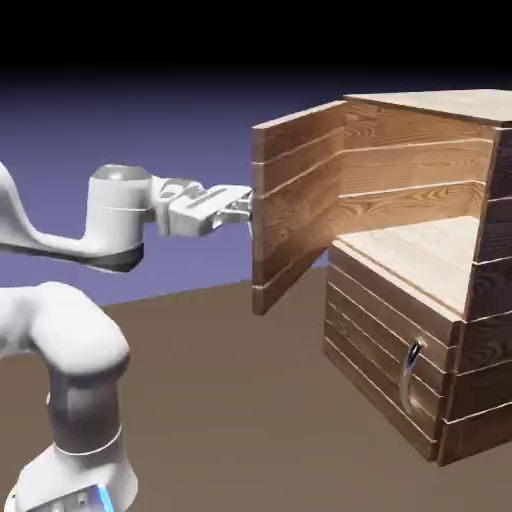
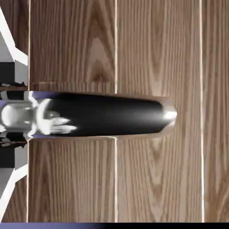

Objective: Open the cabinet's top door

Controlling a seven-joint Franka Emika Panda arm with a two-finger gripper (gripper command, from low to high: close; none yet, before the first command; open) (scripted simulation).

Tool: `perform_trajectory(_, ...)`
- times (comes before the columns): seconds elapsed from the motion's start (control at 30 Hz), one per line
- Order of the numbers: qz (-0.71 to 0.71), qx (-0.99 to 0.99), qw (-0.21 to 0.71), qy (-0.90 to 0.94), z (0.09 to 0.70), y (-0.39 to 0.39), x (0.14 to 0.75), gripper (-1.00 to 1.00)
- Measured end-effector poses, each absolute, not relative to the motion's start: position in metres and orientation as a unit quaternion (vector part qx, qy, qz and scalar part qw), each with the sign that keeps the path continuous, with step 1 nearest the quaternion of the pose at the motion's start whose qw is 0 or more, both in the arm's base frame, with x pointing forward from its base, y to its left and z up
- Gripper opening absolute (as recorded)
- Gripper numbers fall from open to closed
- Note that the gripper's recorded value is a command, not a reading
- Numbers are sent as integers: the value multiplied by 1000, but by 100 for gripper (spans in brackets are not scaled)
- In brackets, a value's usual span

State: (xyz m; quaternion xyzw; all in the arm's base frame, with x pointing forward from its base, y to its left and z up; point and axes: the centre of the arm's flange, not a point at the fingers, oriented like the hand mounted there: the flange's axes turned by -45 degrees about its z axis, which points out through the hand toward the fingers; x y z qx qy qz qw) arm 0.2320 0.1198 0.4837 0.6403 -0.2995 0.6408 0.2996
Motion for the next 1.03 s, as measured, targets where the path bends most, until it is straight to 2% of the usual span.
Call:
perform_trajectory(0.43, 586, 585, 397, -397, 484, 238, 215, -100)
perform_trajectory(1.03, 516, 516, 484, -484, 484, 354, 236, -100)
